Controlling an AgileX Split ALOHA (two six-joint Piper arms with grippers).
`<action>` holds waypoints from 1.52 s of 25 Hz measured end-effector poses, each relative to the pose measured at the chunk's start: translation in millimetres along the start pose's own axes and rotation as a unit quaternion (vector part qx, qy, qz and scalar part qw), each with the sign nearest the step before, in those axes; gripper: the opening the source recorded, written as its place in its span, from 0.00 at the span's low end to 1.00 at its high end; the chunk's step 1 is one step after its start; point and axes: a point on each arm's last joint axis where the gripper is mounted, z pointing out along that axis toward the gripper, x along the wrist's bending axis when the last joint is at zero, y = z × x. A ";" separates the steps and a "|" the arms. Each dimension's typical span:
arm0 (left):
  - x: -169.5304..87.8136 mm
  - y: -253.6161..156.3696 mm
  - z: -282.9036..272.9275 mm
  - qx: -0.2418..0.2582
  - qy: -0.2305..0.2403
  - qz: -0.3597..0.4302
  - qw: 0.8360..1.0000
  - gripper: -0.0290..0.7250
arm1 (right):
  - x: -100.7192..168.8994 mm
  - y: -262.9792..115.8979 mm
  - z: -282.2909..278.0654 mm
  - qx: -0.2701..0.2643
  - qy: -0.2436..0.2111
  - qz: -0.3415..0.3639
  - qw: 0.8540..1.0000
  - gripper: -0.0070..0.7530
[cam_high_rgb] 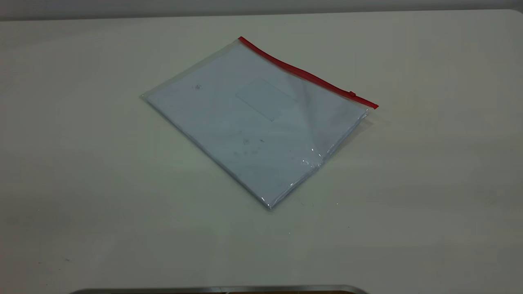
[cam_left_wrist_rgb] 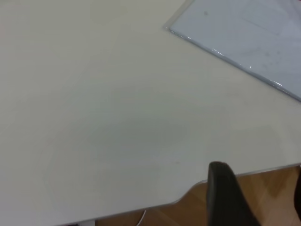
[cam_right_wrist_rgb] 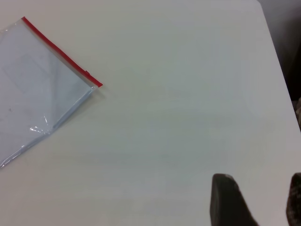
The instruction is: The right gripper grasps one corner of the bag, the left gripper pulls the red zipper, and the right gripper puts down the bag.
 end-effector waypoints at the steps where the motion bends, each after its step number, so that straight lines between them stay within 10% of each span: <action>1: 0.0 0.0 0.0 0.000 0.000 0.000 1.000 0.60 | 0.0 0.0 0.0 0.000 0.000 0.000 1.000 0.46; 20: 8.2 38.9 11.6 -0.014 0.006 -0.046 0.999 0.60 | 8.8 15.4 14.3 0.028 0.048 0.021 0.998 0.46; 38: 47.3 173.8 178.3 0.091 -0.066 -0.019 0.994 0.70 | 26.3 56.9 231.0 0.186 0.153 0.082 0.967 0.69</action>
